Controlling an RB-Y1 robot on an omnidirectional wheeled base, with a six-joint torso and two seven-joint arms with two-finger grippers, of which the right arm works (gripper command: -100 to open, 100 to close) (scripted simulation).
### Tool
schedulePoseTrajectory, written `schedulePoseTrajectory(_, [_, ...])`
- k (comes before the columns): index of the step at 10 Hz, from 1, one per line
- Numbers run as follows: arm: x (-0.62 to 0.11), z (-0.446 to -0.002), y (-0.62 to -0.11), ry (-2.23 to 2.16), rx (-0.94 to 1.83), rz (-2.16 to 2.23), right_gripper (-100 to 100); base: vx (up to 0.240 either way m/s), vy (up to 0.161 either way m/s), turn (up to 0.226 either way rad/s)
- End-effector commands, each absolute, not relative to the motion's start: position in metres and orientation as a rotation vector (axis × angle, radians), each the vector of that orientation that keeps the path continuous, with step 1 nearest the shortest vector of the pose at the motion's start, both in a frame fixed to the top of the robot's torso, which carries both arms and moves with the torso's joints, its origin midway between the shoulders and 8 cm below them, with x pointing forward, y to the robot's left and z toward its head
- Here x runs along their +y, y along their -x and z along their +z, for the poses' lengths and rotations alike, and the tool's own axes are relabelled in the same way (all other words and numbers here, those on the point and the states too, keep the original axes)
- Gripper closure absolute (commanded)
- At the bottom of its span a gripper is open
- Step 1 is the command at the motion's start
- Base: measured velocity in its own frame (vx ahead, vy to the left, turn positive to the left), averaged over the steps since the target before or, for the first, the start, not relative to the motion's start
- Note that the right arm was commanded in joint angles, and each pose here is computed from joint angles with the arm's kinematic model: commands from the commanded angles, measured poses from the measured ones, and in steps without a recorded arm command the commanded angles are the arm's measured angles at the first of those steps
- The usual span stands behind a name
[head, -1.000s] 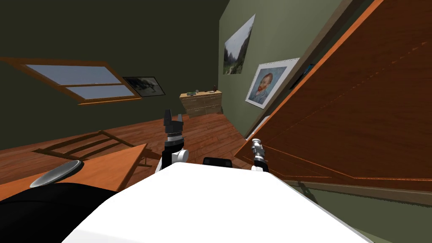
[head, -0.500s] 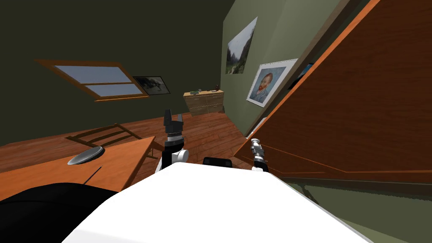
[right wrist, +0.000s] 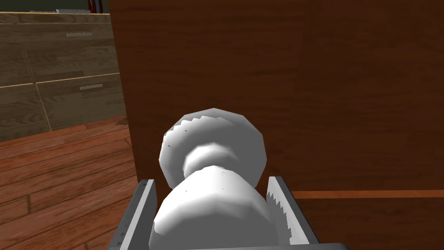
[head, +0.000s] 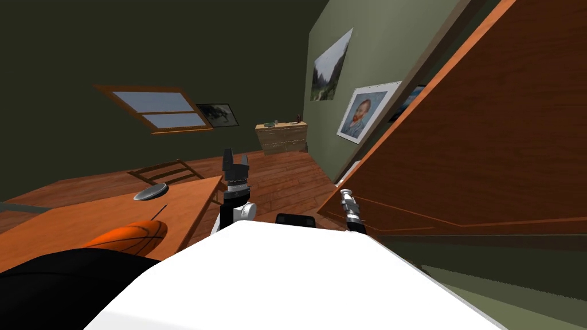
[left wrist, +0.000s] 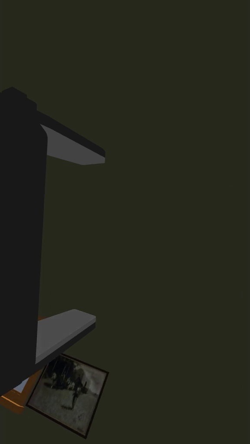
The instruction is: Pull the door open
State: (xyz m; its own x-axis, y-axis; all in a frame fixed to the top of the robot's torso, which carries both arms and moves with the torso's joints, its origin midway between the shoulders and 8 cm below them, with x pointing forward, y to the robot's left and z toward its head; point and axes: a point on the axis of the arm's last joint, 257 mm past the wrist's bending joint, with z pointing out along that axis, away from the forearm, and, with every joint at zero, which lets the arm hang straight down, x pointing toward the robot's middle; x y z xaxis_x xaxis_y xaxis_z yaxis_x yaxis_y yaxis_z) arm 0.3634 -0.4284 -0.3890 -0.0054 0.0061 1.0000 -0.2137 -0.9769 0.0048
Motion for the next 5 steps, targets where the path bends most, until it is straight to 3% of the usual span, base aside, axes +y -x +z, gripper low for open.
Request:
schedulePoseTrajectory(1, [-0.423, -0.392, -0.358, -2.118, -0.206, 2.120, 100, -0.204, -0.028, 0.085])
schedulePoseTrajectory(2, [-0.422, -0.392, -0.357, -2.125, -0.197, 2.125, 100, -0.206, -0.023, 0.068])
schedulePoseTrajectory(5, [-0.412, -0.391, -0.336, -2.140, -0.123, 2.156, 100, -0.072, -0.006, -0.020])
